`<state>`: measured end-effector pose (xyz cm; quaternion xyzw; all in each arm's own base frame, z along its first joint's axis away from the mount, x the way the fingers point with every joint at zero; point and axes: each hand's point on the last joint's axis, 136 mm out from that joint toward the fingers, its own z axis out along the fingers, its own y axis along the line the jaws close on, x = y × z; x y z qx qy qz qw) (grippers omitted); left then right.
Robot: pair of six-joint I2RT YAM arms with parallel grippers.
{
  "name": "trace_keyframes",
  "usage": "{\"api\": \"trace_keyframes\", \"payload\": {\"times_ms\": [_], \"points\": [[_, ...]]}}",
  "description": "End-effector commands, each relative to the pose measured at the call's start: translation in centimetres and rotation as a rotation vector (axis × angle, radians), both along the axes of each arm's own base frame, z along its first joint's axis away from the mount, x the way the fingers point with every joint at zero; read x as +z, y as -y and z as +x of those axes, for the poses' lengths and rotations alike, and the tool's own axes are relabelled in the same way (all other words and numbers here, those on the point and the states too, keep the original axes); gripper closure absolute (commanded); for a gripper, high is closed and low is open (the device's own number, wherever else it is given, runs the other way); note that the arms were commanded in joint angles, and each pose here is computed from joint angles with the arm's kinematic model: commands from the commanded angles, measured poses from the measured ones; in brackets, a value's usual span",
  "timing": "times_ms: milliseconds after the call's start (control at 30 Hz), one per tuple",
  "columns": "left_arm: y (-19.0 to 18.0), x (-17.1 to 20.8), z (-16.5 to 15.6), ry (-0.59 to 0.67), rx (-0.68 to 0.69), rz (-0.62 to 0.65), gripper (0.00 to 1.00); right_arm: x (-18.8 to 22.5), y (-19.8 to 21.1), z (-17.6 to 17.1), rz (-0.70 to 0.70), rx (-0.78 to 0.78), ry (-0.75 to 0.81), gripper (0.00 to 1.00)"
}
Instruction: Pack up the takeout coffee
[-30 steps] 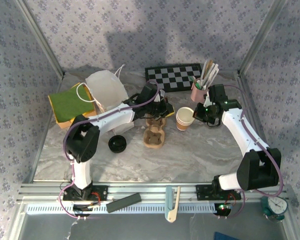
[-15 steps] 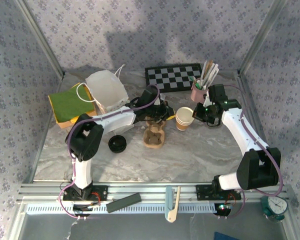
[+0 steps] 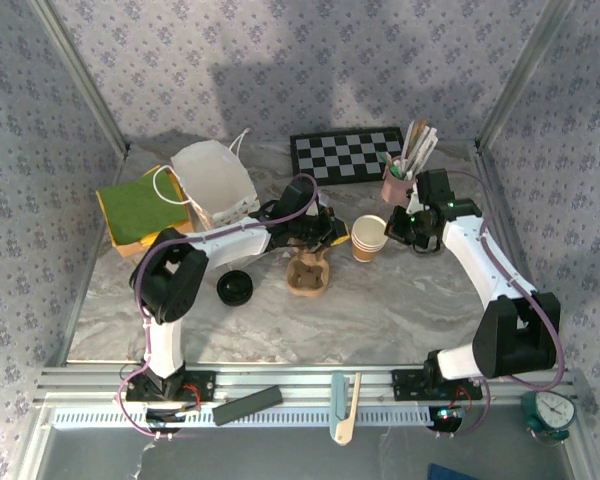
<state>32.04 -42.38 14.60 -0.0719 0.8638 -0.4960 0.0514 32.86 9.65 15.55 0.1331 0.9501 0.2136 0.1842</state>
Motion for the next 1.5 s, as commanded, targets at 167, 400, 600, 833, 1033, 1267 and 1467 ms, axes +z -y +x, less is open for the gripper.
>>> {"api": "trace_keyframes", "payload": {"times_ms": [167, 400, 600, 833, 1033, 1267, 1467], "points": [[-0.3, 4.4, 0.5, 0.072, 0.000, -0.069, 1.00, -0.5, 0.0, -0.2, 0.009, -0.010, -0.018, 1.00], [0.4, 3.3, 0.0, 0.041, -0.022, -0.083, 1.00, -0.3, -0.1, 0.0, 0.017, -0.009, -0.012, 1.00], [1.1, 3.4, 0.1, 0.035, -0.025, -0.127, 1.00, -0.4, -0.2, -0.1, 0.021, -0.007, -0.015, 1.00], [1.1, 2.3, 0.0, 0.012, -0.028, -0.100, 1.00, -0.4, -0.3, 0.0, 0.025, -0.008, -0.014, 1.00], [0.0, 2.5, 0.6, 0.031, 0.009, -0.079, 1.00, -0.6, -0.2, 0.0, 0.023, -0.010, -0.019, 1.00], [0.7, 2.3, 0.3, 0.017, -0.013, -0.095, 1.00, -0.5, -0.4, 0.0, 0.031, -0.009, -0.016, 1.00], [1.0, 1.8, 0.2, 0.003, -0.021, -0.097, 1.00, -0.5, -0.6, 0.1, 0.045, -0.010, -0.015, 1.00]]}}
